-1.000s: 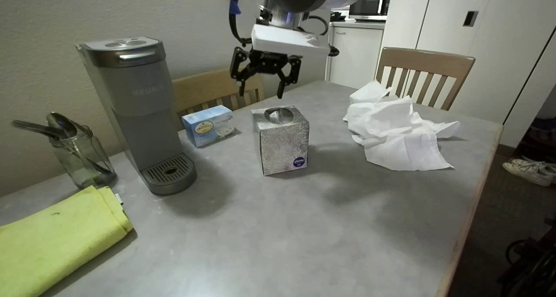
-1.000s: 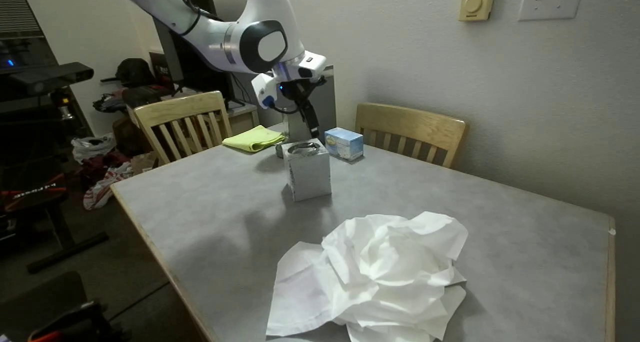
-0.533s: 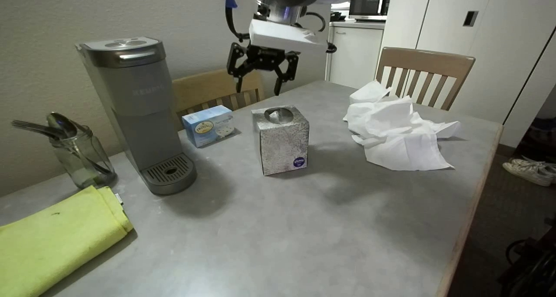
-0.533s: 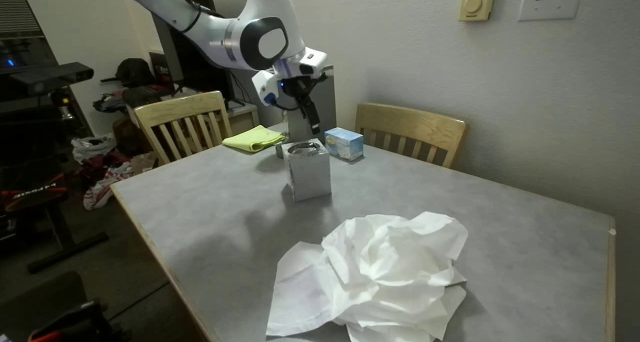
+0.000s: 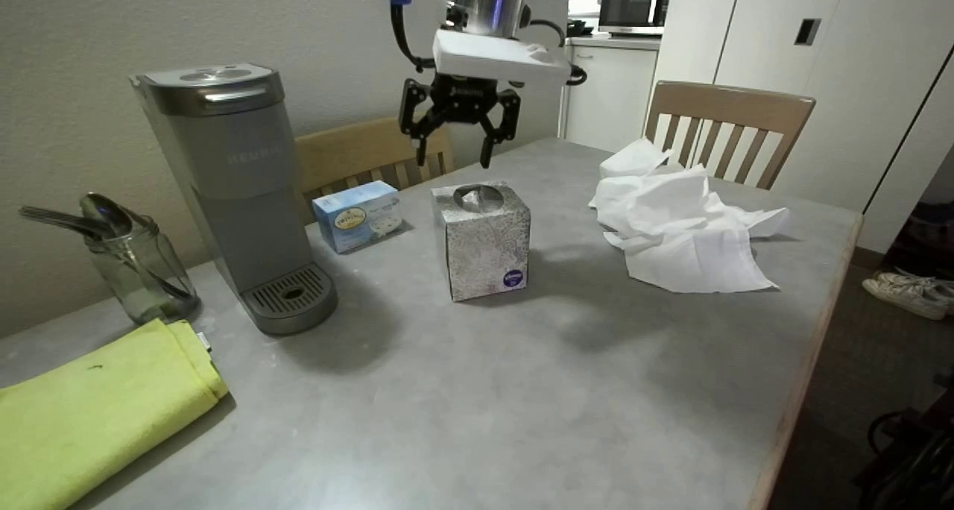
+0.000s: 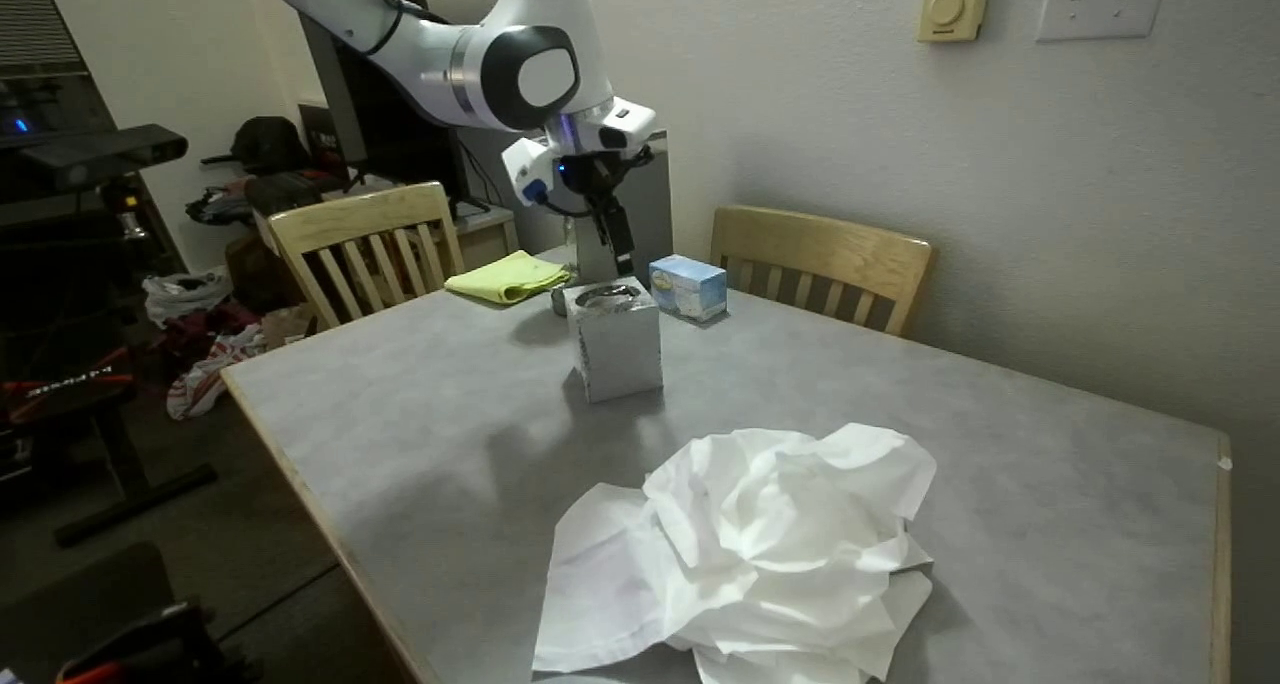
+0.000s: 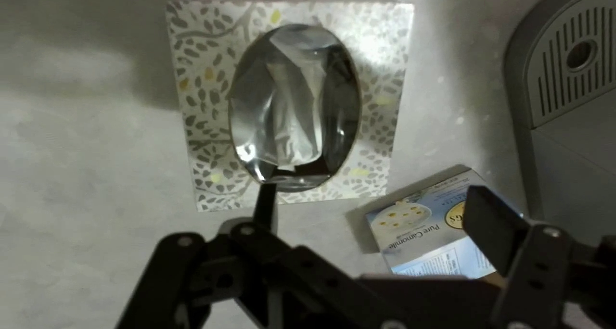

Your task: Take a tissue from the tissue box and put it on the table

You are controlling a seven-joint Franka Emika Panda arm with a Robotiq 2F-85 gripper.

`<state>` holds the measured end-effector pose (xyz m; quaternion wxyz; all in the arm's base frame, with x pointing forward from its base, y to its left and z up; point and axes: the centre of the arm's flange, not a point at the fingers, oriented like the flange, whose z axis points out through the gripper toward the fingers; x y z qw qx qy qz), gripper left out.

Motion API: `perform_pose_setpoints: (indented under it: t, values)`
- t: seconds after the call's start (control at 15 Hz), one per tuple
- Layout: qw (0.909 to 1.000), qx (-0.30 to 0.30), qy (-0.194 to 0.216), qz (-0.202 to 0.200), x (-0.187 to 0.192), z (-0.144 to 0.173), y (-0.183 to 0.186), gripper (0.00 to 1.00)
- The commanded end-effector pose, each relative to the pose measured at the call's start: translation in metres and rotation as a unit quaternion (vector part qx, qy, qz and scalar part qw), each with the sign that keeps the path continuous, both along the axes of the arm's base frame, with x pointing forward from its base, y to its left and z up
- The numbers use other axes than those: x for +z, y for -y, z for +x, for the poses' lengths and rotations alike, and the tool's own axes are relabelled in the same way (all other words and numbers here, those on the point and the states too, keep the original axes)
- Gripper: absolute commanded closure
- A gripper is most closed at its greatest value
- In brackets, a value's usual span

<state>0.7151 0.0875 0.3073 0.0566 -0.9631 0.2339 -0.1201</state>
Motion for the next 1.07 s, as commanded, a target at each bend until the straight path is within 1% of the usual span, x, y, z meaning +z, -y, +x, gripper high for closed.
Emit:
perform_pose_setpoints:
  t: [0.0,0.07,0.13,0.27,0.4,0.47,0.53,0.67,0.73,0.87,1.0]
  values:
    - [0.9999,0.004,-0.014,0.002,0.011,0.002,0.007,0.33]
    - [0.9999,0.004,-0.015,0.002,0.012,0.003,0.008,0.42]
    - [0.9998,0.003,-0.019,0.003,0.01,0.004,0.008,0.47]
    - [0.9997,0.001,-0.025,0.004,0.007,0.004,0.009,0.63]
    - [0.9993,-0.002,-0.037,0.006,-0.001,0.004,0.011,0.74]
    - [0.9989,-0.005,-0.047,0.007,-0.008,0.003,0.012,0.73]
    - [0.9983,-0.007,-0.057,0.008,-0.014,0.003,0.013,0.76]
    - [0.9969,-0.014,-0.077,0.011,-0.028,0.001,0.016,0.7]
    - [0.9961,-0.017,-0.086,0.011,-0.034,0.0,0.019,0.63]
    - [0.9945,-0.023,-0.101,0.012,-0.048,-0.002,0.023,0.53]
    - [0.9935,-0.026,-0.11,0.012,-0.056,-0.003,0.026,0.54]
